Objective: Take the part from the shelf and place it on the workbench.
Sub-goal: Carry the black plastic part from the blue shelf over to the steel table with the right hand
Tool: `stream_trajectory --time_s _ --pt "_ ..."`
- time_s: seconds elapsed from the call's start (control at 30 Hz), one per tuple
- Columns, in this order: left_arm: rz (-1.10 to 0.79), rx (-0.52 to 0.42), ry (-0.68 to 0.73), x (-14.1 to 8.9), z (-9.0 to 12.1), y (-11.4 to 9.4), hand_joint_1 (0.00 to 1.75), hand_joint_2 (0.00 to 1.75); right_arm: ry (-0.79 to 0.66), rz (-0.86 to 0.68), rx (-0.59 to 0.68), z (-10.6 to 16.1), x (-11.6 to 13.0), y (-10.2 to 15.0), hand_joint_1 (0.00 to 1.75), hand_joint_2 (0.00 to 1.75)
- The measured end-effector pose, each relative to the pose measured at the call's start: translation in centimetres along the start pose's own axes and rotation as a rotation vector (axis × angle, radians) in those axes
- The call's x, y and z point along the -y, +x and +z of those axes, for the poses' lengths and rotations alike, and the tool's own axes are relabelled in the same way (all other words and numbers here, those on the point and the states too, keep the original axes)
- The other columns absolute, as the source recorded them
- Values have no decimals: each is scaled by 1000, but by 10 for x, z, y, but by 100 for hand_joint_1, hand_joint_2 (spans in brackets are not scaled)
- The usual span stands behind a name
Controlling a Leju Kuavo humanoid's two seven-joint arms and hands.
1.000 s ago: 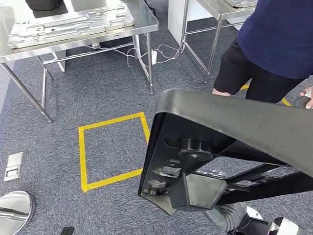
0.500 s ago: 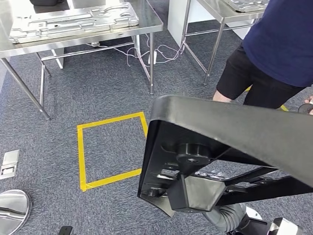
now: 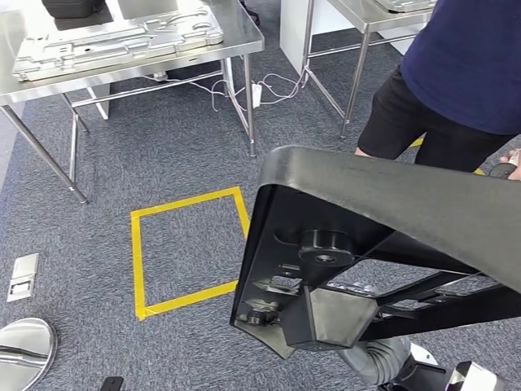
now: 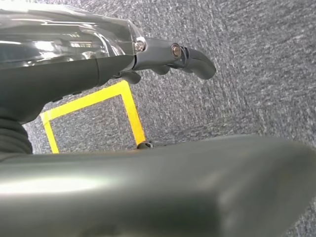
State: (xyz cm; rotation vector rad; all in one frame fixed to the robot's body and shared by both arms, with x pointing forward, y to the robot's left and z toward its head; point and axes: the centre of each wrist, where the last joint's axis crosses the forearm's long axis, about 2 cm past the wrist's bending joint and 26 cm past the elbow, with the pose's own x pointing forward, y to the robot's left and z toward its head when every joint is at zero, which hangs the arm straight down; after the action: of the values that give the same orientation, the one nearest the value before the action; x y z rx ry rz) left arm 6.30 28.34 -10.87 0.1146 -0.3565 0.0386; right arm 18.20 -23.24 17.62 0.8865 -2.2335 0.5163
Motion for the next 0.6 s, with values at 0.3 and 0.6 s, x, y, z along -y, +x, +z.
stream_trajectory --time_s 0.3,0.6 --pt "0 2 1 0 0 1 0 175 1 1 2 -1 0 0 175 175" --pt "0 2 0 0 0 1 0 175 0 0 0 0 0 0 175 175"
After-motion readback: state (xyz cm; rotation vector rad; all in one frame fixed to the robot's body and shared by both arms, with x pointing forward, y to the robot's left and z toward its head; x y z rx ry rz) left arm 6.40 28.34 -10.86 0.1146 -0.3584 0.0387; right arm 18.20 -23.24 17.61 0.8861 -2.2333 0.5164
